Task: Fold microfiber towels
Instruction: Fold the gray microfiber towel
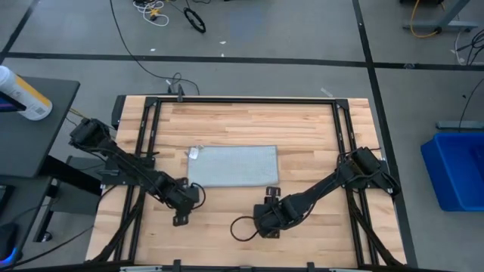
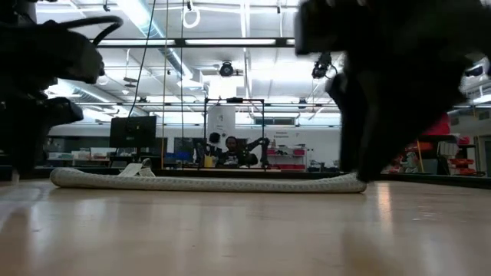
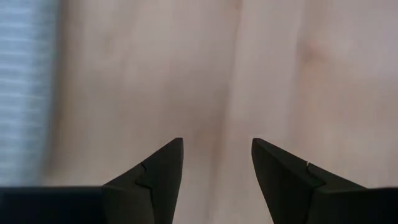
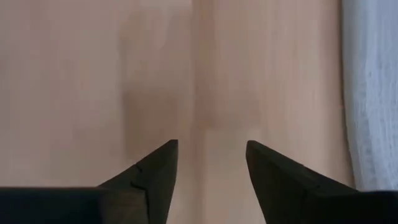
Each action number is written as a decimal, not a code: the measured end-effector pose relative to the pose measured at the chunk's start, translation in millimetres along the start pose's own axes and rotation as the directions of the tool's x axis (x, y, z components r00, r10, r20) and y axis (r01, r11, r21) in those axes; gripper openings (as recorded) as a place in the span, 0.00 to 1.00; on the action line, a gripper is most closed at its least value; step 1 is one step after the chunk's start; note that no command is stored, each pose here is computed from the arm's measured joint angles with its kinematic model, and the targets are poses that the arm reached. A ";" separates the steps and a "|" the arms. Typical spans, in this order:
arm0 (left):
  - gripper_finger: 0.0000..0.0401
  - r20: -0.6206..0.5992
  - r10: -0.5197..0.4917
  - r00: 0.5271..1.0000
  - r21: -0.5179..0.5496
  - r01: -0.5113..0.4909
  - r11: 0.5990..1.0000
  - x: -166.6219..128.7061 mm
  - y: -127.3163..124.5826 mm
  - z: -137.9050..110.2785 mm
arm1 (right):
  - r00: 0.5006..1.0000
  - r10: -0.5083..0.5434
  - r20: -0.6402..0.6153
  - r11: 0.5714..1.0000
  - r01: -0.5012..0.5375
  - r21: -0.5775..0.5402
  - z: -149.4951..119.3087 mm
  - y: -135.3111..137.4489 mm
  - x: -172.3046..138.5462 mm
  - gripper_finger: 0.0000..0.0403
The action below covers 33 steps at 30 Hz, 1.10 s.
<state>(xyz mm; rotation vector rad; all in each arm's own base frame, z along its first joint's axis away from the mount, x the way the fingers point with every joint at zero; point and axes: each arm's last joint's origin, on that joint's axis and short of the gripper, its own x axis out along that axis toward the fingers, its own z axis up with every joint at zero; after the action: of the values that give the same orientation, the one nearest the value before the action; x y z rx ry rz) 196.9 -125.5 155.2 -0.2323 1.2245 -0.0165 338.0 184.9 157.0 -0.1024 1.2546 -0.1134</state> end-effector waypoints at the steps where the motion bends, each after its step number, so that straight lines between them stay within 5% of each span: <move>1: 0.50 0.001 0.046 0.999 0.020 -0.046 0.999 -0.1 2.6 -1.5 | 1.000 -0.016 -0.022 1.000 0.016 -0.014 -5.3 -2.5 4.8 0.51; 10: 0.54 0.059 0.316 0.947 0.062 -0.320 0.946 -1.8 22.9 -0.7 | 0.986 -0.106 -0.129 0.994 0.105 -0.009 -33.9 -29.5 33.0 0.59; 22: 0.61 0.051 0.257 0.965 -0.039 -0.255 0.966 -11.7 16.6 14.5 | 0.934 -0.278 -0.223 0.958 0.254 -0.130 2.2 -39.3 -24.6 0.66; 33: 0.61 0.027 0.264 0.964 -0.020 -0.263 0.965 -15.6 15.1 14.8 | 0.932 -0.244 -0.270 0.970 0.236 -0.060 3.0 -53.4 -13.5 0.63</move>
<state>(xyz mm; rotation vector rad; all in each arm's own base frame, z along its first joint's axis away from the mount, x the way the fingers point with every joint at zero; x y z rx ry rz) 203.7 -106.2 171.6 -0.0815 1.2186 0.2269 335.1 134.0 178.1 -0.2713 1.5194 -0.3325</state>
